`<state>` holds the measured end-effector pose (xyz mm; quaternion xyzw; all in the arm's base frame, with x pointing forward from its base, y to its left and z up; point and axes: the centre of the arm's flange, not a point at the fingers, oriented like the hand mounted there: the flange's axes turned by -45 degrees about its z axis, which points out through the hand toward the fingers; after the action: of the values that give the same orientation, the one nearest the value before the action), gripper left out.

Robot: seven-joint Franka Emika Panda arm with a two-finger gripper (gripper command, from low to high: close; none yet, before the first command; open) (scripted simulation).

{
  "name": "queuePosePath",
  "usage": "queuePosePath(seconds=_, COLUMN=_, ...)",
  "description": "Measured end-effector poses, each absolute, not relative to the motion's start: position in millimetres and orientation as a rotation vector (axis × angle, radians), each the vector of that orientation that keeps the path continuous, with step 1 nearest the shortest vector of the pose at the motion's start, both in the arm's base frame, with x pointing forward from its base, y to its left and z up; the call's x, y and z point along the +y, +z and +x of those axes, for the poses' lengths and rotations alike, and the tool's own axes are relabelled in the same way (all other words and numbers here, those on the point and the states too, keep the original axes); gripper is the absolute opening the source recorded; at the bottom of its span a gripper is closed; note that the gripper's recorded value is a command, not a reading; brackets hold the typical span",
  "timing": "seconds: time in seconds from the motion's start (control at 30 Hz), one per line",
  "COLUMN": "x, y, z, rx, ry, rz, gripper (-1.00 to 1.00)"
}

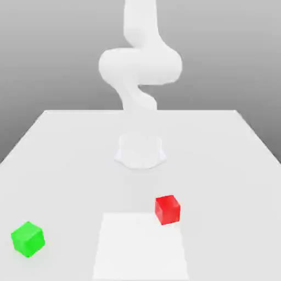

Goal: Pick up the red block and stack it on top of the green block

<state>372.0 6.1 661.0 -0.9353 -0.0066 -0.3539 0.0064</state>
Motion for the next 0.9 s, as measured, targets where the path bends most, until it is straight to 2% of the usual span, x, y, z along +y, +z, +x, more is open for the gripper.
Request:
queuePosePath(seconds=0.13, x=22, y=562, z=404, rx=-0.108, ry=-0.886, rz=-2.989, gripper=0.0)
queuePosePath(seconds=0.27, x=39, y=461, z=410, rx=-0.202, ry=-0.662, rz=-3.039, gripper=0.0)
queuePosePath(seconds=0.4, x=54, y=361, z=391, rx=-0.307, ry=-0.42, rz=-3.078, gripper=0.0)
queuePosePath(seconds=0.57, x=68, y=233, z=337, rx=-0.449, ry=-0.095, rz=-3.104, gripper=0.0)
queuePosePath(seconds=0.63, x=70, y=192, z=324, rx=-0.484, ry=-0.024, rz=-3.103, gripper=0.0)
queuePosePath(seconds=0.77, x=70, y=153, z=318, rx=-0.49, ry=-0.002, rz=-3.103, gripper=0.0)
queuePosePath(seconds=0.8, x=70, y=147, z=317, rx=-0.49, ry=-0.001, rz=-3.102, gripper=-1.0)
queuePosePath(seconds=0.9, x=70, y=147, z=317, rx=-0.49, ry=-0.001, rz=-3.102, gripper=-1.0)
